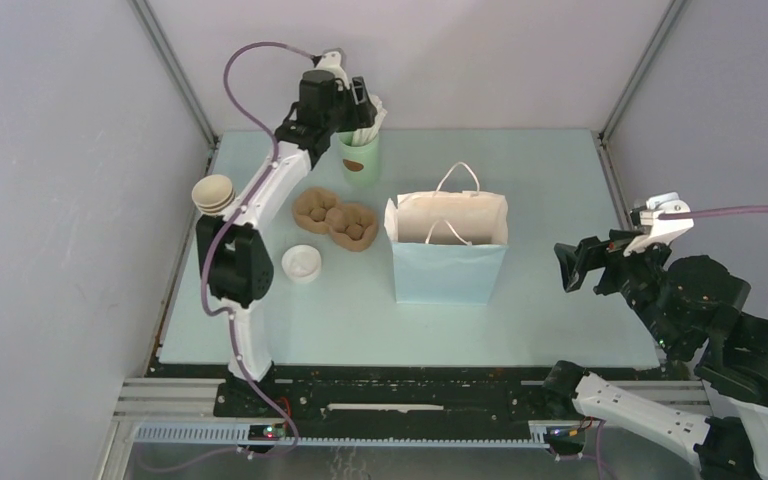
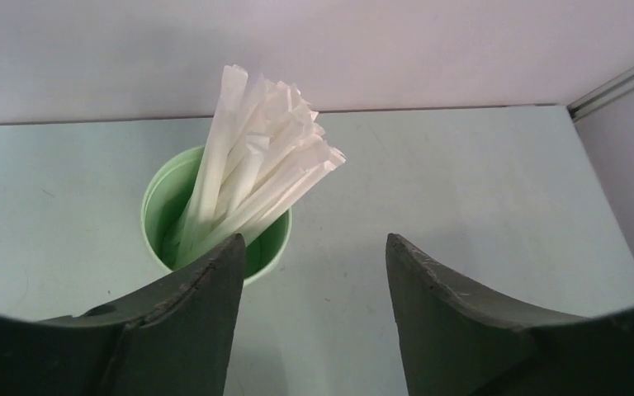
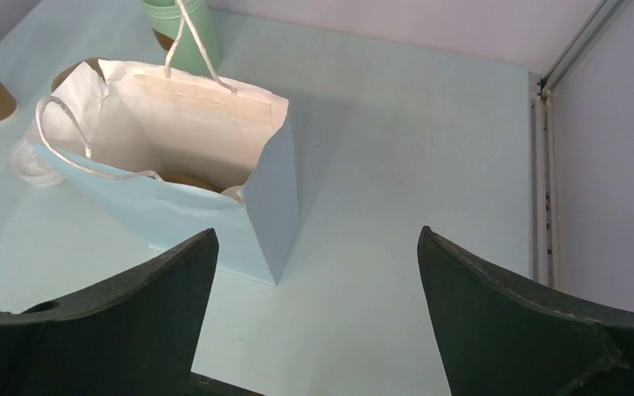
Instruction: Pack the takeout coffee
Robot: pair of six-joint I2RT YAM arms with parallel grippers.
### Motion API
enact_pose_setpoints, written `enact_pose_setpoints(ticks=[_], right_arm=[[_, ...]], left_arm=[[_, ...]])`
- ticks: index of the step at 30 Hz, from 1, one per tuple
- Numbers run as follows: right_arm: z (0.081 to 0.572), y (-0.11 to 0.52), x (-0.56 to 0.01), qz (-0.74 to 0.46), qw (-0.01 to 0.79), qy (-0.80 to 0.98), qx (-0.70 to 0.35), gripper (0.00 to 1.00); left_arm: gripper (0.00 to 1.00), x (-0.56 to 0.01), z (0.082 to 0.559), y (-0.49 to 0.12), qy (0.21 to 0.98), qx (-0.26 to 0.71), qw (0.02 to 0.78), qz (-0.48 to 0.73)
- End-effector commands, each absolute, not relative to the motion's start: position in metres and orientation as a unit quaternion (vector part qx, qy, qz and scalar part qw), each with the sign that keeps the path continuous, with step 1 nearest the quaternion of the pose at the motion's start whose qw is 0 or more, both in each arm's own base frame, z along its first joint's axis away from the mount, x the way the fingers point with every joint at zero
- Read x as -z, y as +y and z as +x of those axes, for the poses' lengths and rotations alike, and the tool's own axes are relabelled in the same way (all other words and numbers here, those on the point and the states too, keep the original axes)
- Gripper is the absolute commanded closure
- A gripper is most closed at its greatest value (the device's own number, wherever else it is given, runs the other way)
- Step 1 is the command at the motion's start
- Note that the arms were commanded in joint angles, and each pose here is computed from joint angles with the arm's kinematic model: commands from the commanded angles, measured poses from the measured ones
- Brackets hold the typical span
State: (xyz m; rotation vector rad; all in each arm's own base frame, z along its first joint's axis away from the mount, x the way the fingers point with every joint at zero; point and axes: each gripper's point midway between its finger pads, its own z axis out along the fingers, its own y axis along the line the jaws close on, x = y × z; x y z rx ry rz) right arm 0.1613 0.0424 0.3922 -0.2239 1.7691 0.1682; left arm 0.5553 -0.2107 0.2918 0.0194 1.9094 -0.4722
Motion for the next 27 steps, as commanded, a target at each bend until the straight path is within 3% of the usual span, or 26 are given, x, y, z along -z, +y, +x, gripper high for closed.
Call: enact_pose_setpoints(ticks=[1, 6, 15, 19, 27], right_arm=[[0.164, 0.045, -0.386, -0.101, 0.62, 0.775, -0.065, 0.0], [0.167, 0.046, -0.378, -0.11, 0.613, 0.781, -0.053, 0.0], [0.171, 0.053, -0.372, -0.117, 0.604, 0.787, -0.05, 0.0], [0.172, 0.057, -0.37, -0.12, 0.6, 0.789, -0.055, 0.0], [0.173, 0.06, -0.367, -0.124, 0.596, 0.791, -0.055, 0.0]], left_arm=[[0.36, -0.315, 0.576, -0.215, 0.781, 0.201, 0.591, 0.025], [0.5, -0.291, 0.593, -0.209, 0.789, 0.186, 0.585, 0.011], [0.51, -0.276, 0.624, -0.202, 0.791, 0.187, 0.583, -0.011], [0.58, -0.274, 0.637, -0.196, 0.786, 0.169, 0.595, -0.018], [0.63, -0.27, 0.645, -0.209, 0.78, 0.195, 0.595, 0.0]])
